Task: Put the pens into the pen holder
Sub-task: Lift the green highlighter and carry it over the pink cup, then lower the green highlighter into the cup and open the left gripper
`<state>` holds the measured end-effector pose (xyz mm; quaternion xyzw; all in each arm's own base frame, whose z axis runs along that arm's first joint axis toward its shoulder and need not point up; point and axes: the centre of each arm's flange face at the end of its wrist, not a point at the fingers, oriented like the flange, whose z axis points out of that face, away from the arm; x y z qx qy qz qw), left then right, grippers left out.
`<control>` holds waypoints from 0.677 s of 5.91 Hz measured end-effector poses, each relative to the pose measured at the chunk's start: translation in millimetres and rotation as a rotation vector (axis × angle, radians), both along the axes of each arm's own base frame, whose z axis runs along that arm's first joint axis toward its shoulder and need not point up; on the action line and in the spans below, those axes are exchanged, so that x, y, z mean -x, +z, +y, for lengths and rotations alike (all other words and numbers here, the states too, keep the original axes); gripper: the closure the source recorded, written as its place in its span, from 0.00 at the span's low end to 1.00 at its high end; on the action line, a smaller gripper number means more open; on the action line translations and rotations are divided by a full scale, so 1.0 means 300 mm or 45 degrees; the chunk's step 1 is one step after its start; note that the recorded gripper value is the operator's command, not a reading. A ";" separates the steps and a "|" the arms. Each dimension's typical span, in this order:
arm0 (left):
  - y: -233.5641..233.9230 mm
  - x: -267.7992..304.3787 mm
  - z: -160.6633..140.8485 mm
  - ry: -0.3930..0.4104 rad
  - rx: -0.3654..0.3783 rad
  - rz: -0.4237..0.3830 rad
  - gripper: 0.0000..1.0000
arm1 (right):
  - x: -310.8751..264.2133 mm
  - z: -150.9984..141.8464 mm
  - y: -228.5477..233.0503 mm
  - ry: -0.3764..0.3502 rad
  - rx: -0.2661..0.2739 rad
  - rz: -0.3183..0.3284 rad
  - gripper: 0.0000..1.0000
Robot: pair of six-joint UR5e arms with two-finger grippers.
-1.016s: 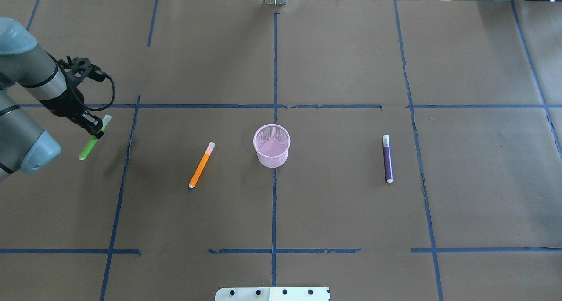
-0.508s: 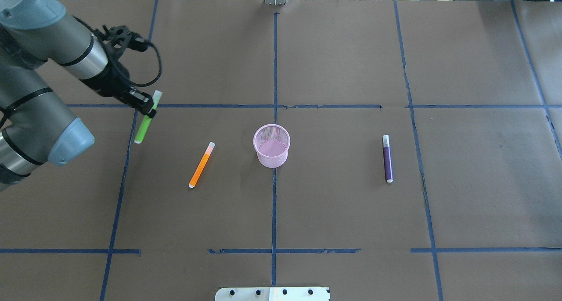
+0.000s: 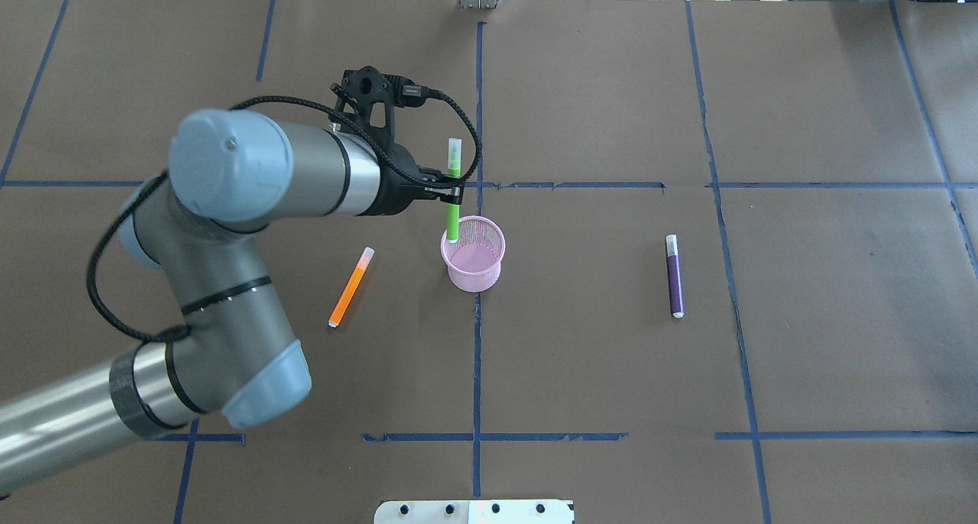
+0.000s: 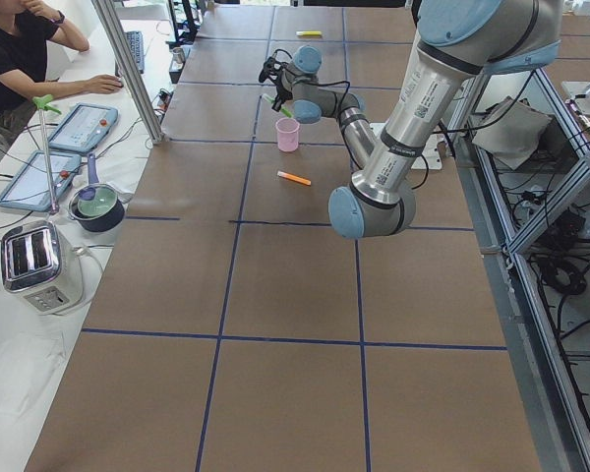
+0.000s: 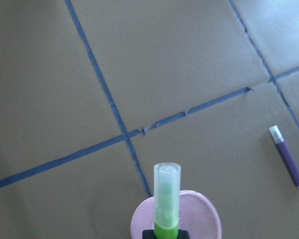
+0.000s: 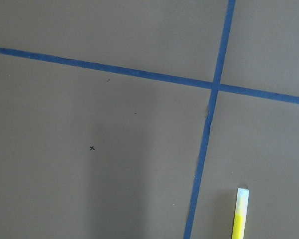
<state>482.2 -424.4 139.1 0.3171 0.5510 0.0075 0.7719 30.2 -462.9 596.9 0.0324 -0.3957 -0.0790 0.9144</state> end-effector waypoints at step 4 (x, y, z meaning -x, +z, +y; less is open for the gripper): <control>0.047 -0.188 0.185 -0.364 -0.082 -0.058 0.77 | 0.000 -0.003 -0.003 -0.001 -0.014 0.000 0.00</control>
